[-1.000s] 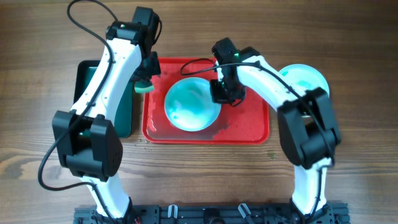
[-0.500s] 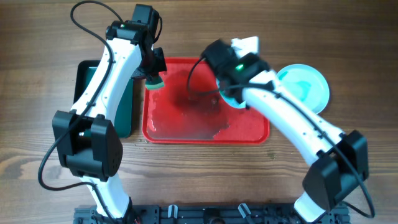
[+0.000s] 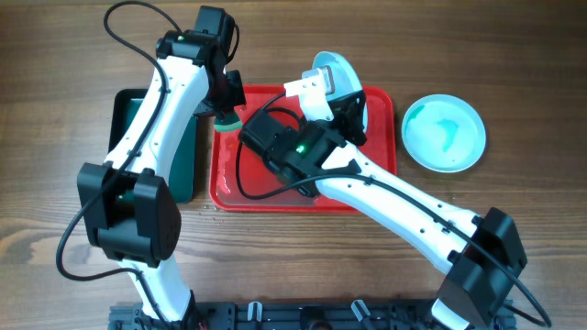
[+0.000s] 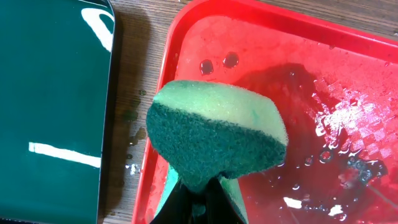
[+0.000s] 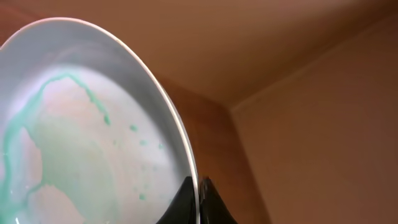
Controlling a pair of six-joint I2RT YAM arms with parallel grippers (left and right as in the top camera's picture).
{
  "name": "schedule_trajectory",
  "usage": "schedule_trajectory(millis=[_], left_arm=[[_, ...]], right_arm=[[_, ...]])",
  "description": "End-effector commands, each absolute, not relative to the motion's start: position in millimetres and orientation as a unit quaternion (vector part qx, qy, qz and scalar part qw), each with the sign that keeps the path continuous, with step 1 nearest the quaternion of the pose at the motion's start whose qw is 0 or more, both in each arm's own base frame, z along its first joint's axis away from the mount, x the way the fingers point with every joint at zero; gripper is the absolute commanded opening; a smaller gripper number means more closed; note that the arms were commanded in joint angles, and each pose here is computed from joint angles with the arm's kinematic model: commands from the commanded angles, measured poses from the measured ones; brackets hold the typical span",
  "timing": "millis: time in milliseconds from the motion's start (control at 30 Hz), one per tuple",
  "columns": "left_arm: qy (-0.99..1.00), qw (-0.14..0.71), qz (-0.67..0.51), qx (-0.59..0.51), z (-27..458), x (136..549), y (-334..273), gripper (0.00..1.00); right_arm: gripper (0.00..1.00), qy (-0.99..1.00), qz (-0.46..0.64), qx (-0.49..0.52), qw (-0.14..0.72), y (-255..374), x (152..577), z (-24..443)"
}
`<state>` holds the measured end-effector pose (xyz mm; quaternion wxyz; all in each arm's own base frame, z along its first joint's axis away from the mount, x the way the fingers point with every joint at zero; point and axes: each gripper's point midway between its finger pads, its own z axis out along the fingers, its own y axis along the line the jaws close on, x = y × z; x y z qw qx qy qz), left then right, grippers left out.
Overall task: Clean dirty plates on tray and stack at the side
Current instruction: 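Lift the last plate with the right gripper and stack it on the pile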
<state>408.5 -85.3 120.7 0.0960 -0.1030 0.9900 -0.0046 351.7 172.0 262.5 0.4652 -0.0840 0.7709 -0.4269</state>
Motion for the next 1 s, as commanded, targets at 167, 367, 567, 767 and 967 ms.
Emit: schedule_trajectory(millis=[167,367,567,767,967], left_arm=[[0.988,0.107,-0.015,-0.11,129.1,411.3,-87.4,0.04],[0.99,0.105,-0.007,-0.098,131.4,408.6,-82.2,0.04],[0.982,0.108,0.024,-0.156,155.9,395.0,-25.2,0.04],[0.975,0.082,0.038,-0.204,155.8,381.1,33.9,0.04],[0.975,0.084,0.042,-0.202,156.1,381.6,51.2,0.04]], right_arm=[[0.04,0.78,-0.406,-0.073,0.471,170.8,348.2,267.9],[0.04,0.939,-0.18,-0.071,0.283,177.2,356.3,169.8],[0.04,0.977,0.06,-0.074,0.19,143.6,396.8,147.0],[0.04,0.98,0.047,0.096,0.17,-7.7,409.6,141.3],[0.04,0.965,0.002,0.212,0.153,-105.3,382.6,96.5]])
